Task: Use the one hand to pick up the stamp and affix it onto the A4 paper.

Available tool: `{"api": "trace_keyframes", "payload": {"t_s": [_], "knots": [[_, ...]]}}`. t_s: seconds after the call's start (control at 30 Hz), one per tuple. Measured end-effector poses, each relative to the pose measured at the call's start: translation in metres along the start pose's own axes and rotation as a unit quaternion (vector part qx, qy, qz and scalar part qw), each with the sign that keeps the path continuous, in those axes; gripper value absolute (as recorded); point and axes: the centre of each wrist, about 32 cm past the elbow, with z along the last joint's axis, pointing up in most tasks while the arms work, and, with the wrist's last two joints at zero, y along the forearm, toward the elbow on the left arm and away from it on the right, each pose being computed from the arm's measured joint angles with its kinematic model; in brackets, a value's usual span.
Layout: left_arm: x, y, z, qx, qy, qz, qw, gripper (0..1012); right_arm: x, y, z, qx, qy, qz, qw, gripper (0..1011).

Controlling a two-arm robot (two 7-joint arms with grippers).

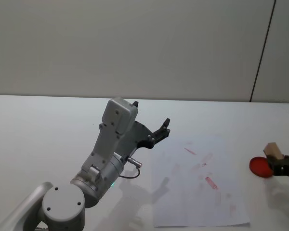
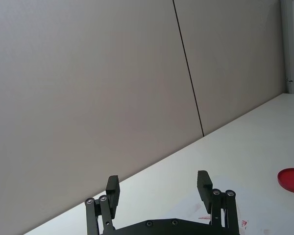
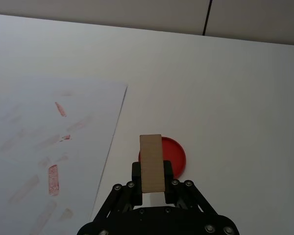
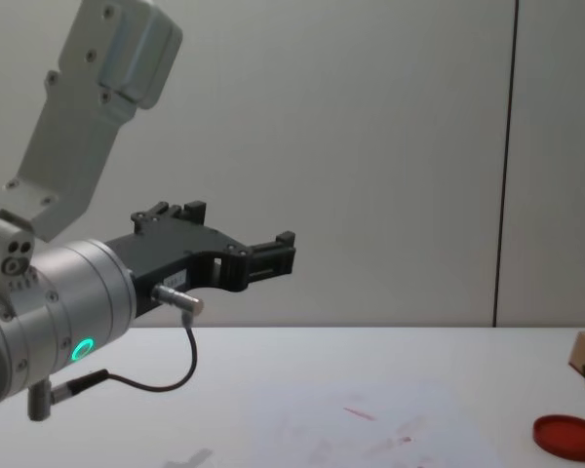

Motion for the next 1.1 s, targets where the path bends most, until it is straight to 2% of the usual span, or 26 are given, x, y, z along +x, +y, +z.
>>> {"api": "trace_keyframes", "payload": {"t_s": [0.43, 0.63, 1.1], "knots": [[0.0, 0.0, 0.0, 0.0, 0.0, 0.0, 1.0, 1002, 0.017, 0.014, 0.005, -0.016, 0.018, -0.026, 0.9994, 226], [0.0, 0.0, 0.0, 0.0, 0.0, 0.0, 1.0, 1002, 0.019, 0.021, 0.007, -0.023, 0.023, -0.027, 0.9991, 226], [0.0, 0.0, 0.0, 0.0, 0.0, 0.0, 1.0, 1002, 0.016, 0.039, 0.009, -0.042, 0.026, -0.021, 0.9986, 226]]}}
